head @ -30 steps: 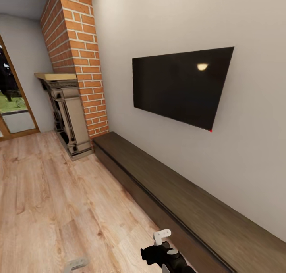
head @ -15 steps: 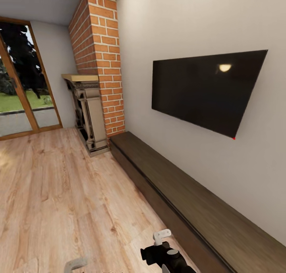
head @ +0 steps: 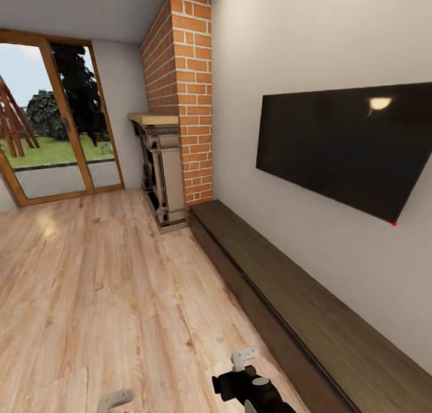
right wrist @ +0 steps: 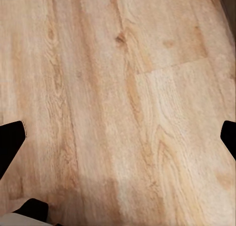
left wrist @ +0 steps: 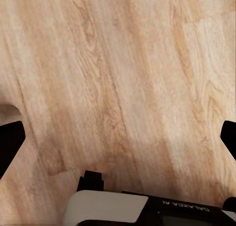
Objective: Place each of the two pumpkins and all three candles from the living room inside a cabinet in the living room (use any cabinet), then make sure every cabinet is closed, and position the cauldron so it is next to a table in the living room.
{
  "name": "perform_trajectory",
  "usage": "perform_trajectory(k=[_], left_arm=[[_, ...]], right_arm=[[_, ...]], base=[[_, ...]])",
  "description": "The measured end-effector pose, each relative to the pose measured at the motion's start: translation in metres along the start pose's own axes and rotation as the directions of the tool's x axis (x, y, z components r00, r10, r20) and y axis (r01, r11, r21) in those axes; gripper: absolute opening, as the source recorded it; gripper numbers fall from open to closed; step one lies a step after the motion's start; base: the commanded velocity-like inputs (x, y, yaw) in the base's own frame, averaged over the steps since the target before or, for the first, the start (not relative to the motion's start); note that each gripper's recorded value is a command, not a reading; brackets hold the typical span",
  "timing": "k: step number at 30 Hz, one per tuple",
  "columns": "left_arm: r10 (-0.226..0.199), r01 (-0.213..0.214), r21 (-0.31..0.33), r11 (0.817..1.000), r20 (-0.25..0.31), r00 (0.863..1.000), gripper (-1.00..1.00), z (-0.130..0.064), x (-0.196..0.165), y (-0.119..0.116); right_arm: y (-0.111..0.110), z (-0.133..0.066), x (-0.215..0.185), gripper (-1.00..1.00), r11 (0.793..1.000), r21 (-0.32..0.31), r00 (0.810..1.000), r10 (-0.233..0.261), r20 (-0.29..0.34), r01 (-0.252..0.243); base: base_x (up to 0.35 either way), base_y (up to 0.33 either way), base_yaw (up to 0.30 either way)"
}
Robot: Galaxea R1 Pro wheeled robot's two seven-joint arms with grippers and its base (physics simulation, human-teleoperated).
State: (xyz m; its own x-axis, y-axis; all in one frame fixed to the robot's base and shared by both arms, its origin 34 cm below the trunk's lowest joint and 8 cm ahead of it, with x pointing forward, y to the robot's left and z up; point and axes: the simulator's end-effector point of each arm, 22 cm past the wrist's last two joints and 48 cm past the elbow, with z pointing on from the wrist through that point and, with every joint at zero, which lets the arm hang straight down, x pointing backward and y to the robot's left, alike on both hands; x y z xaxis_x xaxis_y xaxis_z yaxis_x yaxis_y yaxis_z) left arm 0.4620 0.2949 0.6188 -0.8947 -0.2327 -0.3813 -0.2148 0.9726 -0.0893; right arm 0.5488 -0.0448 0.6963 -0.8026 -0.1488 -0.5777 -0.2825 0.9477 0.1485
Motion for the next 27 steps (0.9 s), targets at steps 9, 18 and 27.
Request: perform_trajectory(k=[9, 18, 27], left_arm=[[0.0, 0.0, 0.005, 1.0, 0.0, 1.0, 1.0, -0.012, -0.004, -0.002], [0.0, 0.0, 0.004, 1.0, 0.0, 1.0, 1.0, -0.023, -0.007, -0.003], [0.002, -0.002, 0.006, 1.0, -0.001, 1.0, 1.0, -0.034, -0.009, -0.004]], right_arm=[[0.002, -0.011, -0.006, 1.0, 1.0, 0.0, 1.0, 0.0, 0.0, 0.0], [0.004, -0.021, -0.012, 1.0, 1.0, 0.0, 1.0, 0.0, -0.001, 0.0], [0.005, -0.031, -0.017, 1.0, 1.0, 0.001, 1.0, 0.001, -0.001, -0.001]], base=[[0.0, 0.0, 0.279], [0.0, 0.0, 0.279], [0.0, 0.0, 0.213]])
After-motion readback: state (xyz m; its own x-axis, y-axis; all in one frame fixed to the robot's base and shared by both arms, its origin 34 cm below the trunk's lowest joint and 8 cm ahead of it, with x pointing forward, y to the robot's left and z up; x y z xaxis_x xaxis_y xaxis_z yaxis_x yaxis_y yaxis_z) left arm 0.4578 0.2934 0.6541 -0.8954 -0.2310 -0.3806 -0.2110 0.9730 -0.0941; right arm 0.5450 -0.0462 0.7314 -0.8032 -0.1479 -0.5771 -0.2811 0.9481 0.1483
